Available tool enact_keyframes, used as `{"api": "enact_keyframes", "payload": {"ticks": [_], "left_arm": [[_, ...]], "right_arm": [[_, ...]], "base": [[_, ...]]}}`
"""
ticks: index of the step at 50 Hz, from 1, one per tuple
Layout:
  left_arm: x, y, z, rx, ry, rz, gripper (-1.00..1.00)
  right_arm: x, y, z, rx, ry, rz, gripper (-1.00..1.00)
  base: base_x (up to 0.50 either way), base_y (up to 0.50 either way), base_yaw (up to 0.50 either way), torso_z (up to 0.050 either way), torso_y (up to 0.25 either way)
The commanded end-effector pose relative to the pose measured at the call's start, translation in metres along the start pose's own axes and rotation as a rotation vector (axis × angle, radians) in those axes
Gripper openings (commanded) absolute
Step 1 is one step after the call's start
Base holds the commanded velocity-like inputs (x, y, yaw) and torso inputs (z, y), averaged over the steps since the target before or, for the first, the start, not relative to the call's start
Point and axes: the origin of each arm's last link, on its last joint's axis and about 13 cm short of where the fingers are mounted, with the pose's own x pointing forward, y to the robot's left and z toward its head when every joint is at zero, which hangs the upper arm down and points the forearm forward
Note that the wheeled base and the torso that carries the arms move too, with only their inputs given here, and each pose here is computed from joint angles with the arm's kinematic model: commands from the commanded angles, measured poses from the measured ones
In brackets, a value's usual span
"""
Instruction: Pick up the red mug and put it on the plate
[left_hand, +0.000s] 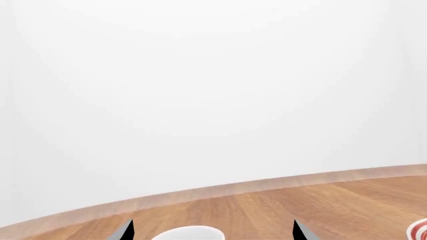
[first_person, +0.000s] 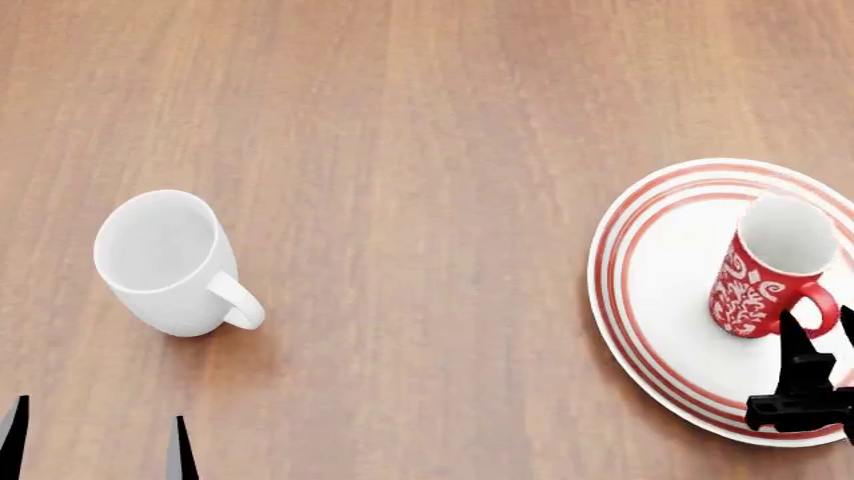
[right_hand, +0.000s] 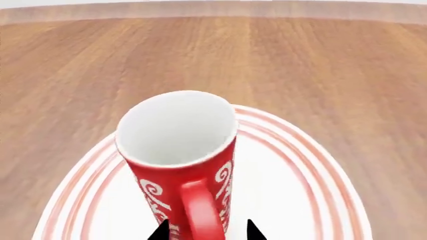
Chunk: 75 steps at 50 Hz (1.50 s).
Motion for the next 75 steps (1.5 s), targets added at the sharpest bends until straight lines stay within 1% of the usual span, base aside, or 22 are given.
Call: {"api": "enact_keyframes", "payload": {"ticks": [1,14,24,36,52,65,75], "left_arm": [[0.0,0.0,0.0,0.001,-0.001,-0.002,1.0],[0.0,0.0,0.0,-0.001,-0.003,-0.005,1.0],[0.0,0.0,0.0,0.001,-0.007,-0.004,1.0],[0.0,0.0,0.0,0.003,-0.014,-0.001,1.0],[0.0,0.0,0.0,0.003,-0.02,-0.002,1.0],[0.0,0.0,0.0,0.005,-0.021,-0.002,1.0],[0.0,0.0,0.0,0.006,-0.024,-0.002,1.0]], "right_arm": [[-0.003,0.0,-0.007,-0.005,0.028,0.008,1.0],[-0.007,-0.001,-0.016,0.005,0.055,0.001,1.0],[-0.012,-0.002,-0.011,0.01,0.036,-0.005,1.0],[-0.026,0.0,0.01,-0.009,-0.057,0.038,1.0],[-0.041,0.004,0.024,-0.029,-0.114,0.077,1.0],[-0.054,0.02,0.062,-0.064,-0.254,0.155,1.0],[-0.064,0.03,0.083,-0.099,-0.326,0.205,1.0]], "base": [[0.0,0.0,0.0,0.0,0.0],[0.0,0.0,0.0,0.0,0.0],[0.0,0.0,0.0,0.0,0.0],[0.0,0.0,0.0,0.0,0.0],[0.0,0.0,0.0,0.0,0.0],[0.0,0.0,0.0,0.0,0.0],[0.0,0.0,0.0,0.0,0.0]]}}
